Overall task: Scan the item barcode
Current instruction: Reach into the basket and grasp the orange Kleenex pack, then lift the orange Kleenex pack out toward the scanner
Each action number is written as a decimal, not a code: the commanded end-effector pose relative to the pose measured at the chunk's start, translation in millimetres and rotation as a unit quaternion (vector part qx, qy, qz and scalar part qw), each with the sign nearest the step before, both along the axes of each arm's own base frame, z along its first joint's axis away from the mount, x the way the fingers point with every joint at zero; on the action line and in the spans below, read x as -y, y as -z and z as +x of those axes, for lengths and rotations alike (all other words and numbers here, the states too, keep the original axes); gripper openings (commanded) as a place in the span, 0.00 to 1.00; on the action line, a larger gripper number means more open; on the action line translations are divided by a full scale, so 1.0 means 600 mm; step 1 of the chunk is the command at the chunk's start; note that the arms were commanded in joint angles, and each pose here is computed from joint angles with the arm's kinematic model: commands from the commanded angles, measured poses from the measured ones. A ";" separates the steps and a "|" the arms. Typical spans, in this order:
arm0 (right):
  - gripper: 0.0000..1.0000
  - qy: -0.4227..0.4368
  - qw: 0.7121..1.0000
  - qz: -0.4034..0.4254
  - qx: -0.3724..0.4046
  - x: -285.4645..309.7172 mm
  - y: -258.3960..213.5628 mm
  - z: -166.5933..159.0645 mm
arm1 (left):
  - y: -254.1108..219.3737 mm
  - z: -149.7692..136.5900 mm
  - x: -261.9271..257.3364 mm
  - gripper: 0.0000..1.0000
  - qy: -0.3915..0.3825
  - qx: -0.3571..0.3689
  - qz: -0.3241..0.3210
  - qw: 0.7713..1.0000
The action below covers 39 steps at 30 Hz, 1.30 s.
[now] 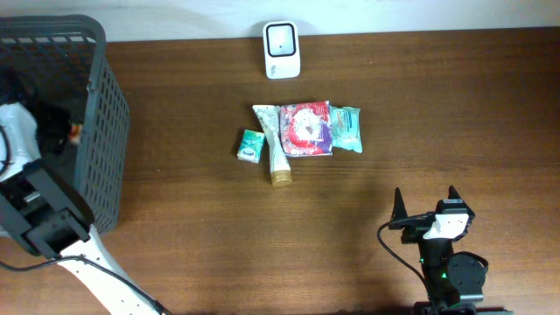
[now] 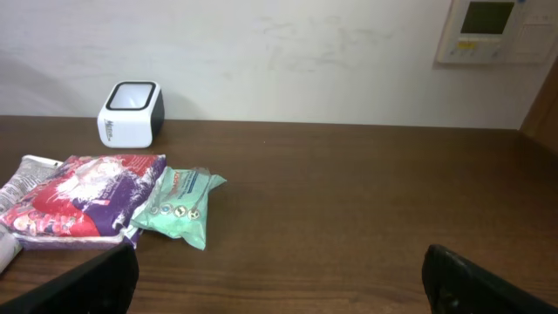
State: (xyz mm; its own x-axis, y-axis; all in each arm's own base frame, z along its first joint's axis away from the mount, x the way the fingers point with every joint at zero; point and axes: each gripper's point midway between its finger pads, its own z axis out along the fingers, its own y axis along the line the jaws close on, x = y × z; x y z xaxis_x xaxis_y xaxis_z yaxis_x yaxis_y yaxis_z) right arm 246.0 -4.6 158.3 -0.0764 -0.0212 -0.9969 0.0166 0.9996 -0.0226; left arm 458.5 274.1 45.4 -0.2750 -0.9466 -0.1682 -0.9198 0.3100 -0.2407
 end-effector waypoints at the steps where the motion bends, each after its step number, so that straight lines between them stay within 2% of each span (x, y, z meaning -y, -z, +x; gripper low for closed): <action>1: 0.99 0.008 1.000 0.002 -0.003 0.005 0.006 0.000 | -0.090 -0.021 -0.041 0.00 -0.020 0.016 0.021 0.999; 3: 0.99 0.008 1.000 0.002 -0.003 0.005 0.006 0.000 | -0.183 -0.026 -0.039 0.00 -0.020 0.050 0.043 0.998; 5: 0.99 0.008 1.000 0.002 -0.003 0.005 0.006 0.000 | -0.299 -0.015 -0.016 0.00 0.029 0.124 0.066 0.990; 6: 0.99 0.008 1.000 0.002 -0.003 0.005 0.006 0.000 | -0.371 -0.012 0.010 0.00 0.056 0.179 0.067 0.980; 7: 0.99 0.008 1.000 0.002 -0.003 0.005 0.006 0.000 | -0.409 -0.013 0.025 0.00 0.067 0.208 0.066 0.974; 8: 0.99 0.008 1.000 0.002 -0.003 0.005 0.006 0.000 | -0.489 -0.022 0.059 0.00 0.091 0.269 0.070 0.956; 12: 0.99 0.008 1.000 0.002 -0.003 0.005 0.006 0.000 | -0.630 -0.054 0.139 0.00 0.153 0.377 0.066 0.911; 16: 0.99 0.008 1.000 0.002 -0.003 0.005 0.006 0.000 | -0.719 -0.075 0.217 0.00 0.228 0.457 0.046 0.858; 21: 0.99 0.008 1.000 0.002 -0.003 0.005 0.006 0.000 | -0.768 -0.085 0.283 0.00 0.273 0.489 0.059 0.826; 23: 0.99 0.008 1.000 0.002 -0.003 0.005 0.006 0.000 | -0.772 -0.080 0.307 0.00 0.289 0.492 0.053 0.819; 25: 0.99 0.008 1.000 0.002 -0.003 0.005 0.006 0.000 | -0.781 -0.070 0.340 0.00 0.326 0.501 0.067 0.799; 28: 0.99 0.008 1.000 0.002 -0.003 0.005 0.006 0.000 | -0.788 -0.061 0.389 0.00 0.359 0.509 0.062 0.780; 34: 0.99 0.008 1.000 0.002 -0.003 0.005 0.006 0.000 | -0.787 -0.059 0.466 0.00 0.405 0.511 0.036 0.757; 36: 0.99 0.008 1.000 0.002 -0.003 0.005 0.006 0.000 | -0.782 -0.063 0.511 0.00 0.459 0.509 0.055 0.726; 39: 0.99 0.008 1.000 0.002 -0.003 0.005 0.006 0.000 | -0.758 -0.074 0.563 0.00 0.509 0.487 0.054 0.707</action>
State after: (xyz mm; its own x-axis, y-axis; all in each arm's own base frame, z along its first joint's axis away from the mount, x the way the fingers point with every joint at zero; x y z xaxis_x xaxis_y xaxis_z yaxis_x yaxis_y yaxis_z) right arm 246.0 -4.6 158.1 -0.0776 -0.0212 -0.9968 0.0166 0.9996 -0.0226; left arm 428.8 -35.0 497.0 -0.5198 -0.4423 -0.7309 0.2663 0.7290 -0.6305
